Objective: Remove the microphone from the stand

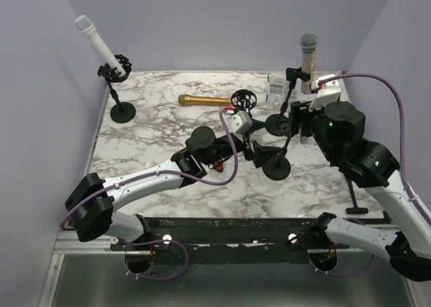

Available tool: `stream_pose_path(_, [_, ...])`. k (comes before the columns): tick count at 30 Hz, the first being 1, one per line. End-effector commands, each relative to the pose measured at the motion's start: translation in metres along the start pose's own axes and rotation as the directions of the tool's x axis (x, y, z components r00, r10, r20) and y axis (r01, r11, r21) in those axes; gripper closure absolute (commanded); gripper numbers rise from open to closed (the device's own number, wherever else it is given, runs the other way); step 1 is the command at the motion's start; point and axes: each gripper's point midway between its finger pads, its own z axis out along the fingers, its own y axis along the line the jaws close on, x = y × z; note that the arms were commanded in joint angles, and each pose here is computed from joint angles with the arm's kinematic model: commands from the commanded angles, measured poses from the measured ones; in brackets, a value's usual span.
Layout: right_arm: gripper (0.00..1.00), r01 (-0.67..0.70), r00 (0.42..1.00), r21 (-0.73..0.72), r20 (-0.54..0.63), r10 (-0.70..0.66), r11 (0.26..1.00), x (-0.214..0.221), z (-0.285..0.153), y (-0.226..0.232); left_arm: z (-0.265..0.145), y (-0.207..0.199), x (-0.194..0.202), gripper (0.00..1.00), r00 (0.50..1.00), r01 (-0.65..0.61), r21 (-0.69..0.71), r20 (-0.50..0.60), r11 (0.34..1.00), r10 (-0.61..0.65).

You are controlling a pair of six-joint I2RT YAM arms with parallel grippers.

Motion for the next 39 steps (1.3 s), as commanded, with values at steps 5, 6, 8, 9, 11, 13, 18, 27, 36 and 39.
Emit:
stream_pose_path(5, [0.27,0.080,0.997,0.128,-0.012,-0.079,0.989,0.005,0.018,-0.012,0.023,0.005,-0.015,0.05,0.997,-0.036,-0.025,0.063,0.999,0.038])
stream_pose_path(6, [0.28,0.081,0.997,0.124,-0.013,-0.080,0.989,0.006,0.020,-0.011,0.026,0.004,-0.013,0.05,0.998,-0.038,-0.019,0.056,0.999,0.039])
stream_pose_path(8, [0.28,0.071,0.997,0.119,-0.003,-0.071,0.990,0.005,0.018,-0.011,0.030,0.005,-0.011,0.06,0.998,-0.041,-0.016,0.039,0.999,0.041])
stream_pose_path(9, [0.28,0.070,0.997,0.122,0.002,-0.071,0.990,0.005,0.017,-0.012,0.032,0.005,-0.010,0.06,0.998,-0.043,-0.016,0.034,0.999,0.043])
stream_pose_path(11, [0.28,0.068,0.998,0.137,0.011,-0.070,0.988,0.005,0.015,-0.016,0.033,0.006,-0.009,0.06,0.998,-0.043,-0.018,0.035,0.999,0.044])
stream_pose_path(13, [0.27,0.073,0.997,0.151,0.009,-0.075,0.986,0.009,0.014,-0.019,0.035,0.006,-0.009,0.06,0.998,-0.039,-0.019,0.038,0.999,0.040])
stream_pose_path(18, [0.27,0.082,0.997,0.165,-0.005,-0.082,0.983,0.015,0.017,-0.020,0.038,0.004,-0.008,0.06,0.999,-0.015,-0.005,0.045,1.000,0.015])
stream_pose_path(27, [0.40,0.087,0.996,0.155,-0.028,-0.084,0.984,0.019,0.027,-0.011,0.040,0.004,-0.006,0.06,0.999,-0.024,0.001,0.040,1.000,0.024])
stream_pose_path(36, [0.65,0.092,0.996,0.131,-0.010,-0.091,0.987,0.013,0.026,-0.009,0.053,0.012,0.004,0.10,0.996,-0.083,-0.001,0.023,0.997,0.083])
stream_pose_path(39, [0.66,0.087,0.996,0.130,0.001,-0.088,0.988,0.011,0.024,-0.010,0.060,0.017,0.008,0.10,0.995,-0.097,-0.011,0.025,0.995,0.098])
